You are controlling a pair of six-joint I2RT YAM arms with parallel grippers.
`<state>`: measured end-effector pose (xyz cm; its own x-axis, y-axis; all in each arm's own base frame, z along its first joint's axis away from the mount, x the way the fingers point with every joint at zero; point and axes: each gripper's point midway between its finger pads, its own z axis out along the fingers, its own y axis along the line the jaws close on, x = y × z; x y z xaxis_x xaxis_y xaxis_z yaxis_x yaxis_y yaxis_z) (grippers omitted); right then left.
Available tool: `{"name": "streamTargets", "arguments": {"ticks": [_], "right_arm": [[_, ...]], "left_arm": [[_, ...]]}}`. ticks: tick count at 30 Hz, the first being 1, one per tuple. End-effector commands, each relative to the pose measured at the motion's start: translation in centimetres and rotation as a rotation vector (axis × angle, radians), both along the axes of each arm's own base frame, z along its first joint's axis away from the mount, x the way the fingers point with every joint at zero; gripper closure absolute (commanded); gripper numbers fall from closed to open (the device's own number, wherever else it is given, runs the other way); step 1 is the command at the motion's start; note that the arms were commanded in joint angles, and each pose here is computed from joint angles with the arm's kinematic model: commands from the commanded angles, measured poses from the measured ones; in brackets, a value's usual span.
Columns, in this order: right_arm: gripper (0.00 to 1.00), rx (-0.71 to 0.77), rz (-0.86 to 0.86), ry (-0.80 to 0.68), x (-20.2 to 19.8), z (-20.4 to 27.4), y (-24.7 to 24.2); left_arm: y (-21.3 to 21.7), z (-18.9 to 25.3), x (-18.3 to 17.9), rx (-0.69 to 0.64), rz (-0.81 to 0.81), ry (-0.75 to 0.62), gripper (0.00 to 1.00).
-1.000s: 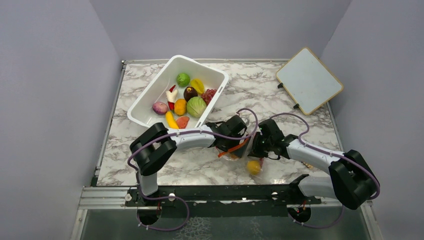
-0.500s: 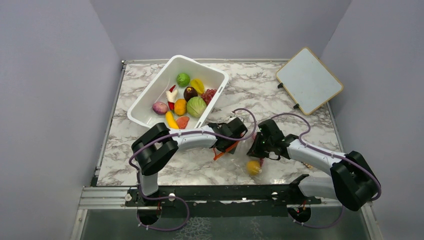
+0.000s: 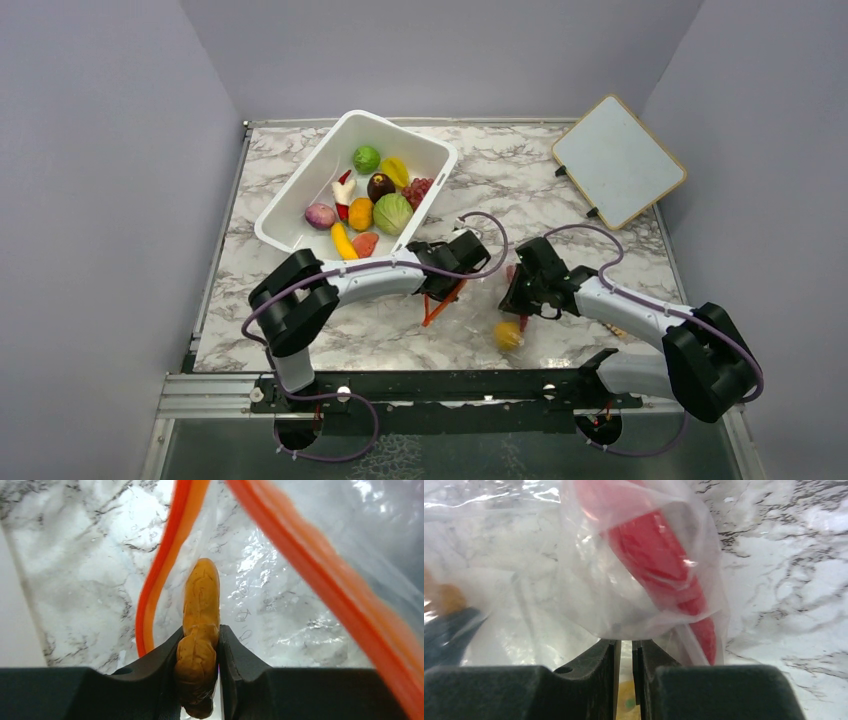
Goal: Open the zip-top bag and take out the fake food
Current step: Pick up the fake fruit from the zipper food storage bag, then place the fake fruit in the bin.
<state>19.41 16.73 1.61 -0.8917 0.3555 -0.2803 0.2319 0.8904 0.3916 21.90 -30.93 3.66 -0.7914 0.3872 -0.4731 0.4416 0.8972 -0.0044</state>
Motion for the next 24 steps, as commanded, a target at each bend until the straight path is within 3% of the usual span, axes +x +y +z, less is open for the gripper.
{"name": "streamTargets", "arguments": {"ticks": [1,12,24], "right_arm": [[0.84,-0.137,-0.012,0.001,-0.1,-0.4,-2.4],[0.84,-0.266,0.007,-0.082,2.9,2.1,-3.6],[0.84,-0.204,0.011,-0.061,1.8,1.5,-2.9]], "left_arm": [[0.0,5.1,1.9,-0.083,0.029,-0.105,0.83],[2.3,9.2,4.4,-0.209,0.098,-0.121,0.89],[5.0,16.7,7.3,-0.368,0.146,-0.235,0.90]]}}
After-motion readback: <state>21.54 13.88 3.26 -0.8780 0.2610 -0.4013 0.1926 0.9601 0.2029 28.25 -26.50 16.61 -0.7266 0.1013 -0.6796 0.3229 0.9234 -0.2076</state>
